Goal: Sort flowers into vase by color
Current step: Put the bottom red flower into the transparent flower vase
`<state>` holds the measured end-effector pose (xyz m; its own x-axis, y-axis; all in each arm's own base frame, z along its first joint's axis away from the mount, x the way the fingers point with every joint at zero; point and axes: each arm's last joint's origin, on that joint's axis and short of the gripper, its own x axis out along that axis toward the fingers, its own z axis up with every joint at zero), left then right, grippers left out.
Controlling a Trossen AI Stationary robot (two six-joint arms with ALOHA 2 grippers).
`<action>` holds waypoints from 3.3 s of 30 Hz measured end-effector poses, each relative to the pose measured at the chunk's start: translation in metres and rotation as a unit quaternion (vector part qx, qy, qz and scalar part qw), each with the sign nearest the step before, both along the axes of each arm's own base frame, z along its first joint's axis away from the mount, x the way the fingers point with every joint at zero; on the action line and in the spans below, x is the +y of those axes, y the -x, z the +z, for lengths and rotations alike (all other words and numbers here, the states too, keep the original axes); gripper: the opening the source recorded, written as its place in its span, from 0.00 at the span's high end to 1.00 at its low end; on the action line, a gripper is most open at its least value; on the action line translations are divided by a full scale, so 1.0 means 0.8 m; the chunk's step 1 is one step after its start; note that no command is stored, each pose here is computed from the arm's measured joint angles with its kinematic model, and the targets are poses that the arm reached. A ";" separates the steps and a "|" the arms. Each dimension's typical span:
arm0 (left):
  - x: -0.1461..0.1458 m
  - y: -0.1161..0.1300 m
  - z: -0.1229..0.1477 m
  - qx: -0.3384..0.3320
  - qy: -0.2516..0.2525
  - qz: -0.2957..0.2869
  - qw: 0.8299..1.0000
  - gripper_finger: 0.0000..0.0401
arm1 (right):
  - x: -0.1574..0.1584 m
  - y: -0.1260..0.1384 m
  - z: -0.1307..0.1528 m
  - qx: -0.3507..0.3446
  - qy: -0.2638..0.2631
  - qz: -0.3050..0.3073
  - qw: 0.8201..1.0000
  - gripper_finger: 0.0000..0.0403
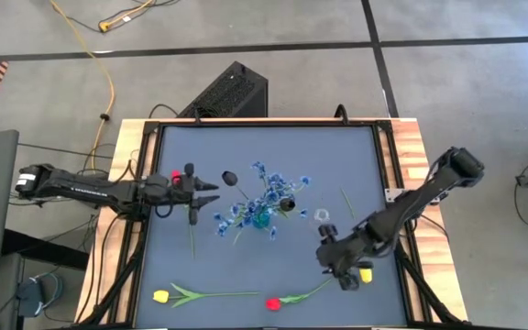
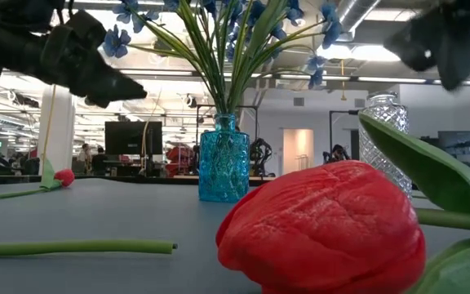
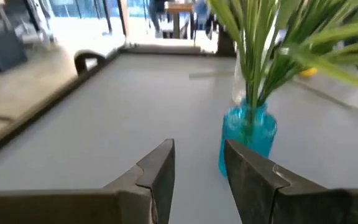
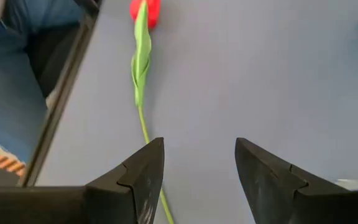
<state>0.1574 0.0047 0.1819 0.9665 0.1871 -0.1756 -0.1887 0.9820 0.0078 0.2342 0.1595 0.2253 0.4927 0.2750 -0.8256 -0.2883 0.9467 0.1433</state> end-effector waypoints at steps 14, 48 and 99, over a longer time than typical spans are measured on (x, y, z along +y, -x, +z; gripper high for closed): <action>-0.002 0.001 -0.007 0.002 -0.023 -0.032 0.999 0.68 | 0.046 -0.037 -0.072 0.058 -0.095 0.031 0.993 0.48; -0.002 0.002 -0.008 0.006 -0.022 -0.034 0.999 0.68 | 0.047 -0.043 -0.070 0.025 0.009 0.078 0.997 0.62; -0.002 0.002 -0.009 0.011 -0.022 -0.033 0.999 0.68 | -0.036 0.047 0.105 -0.349 0.093 0.016 0.932 0.95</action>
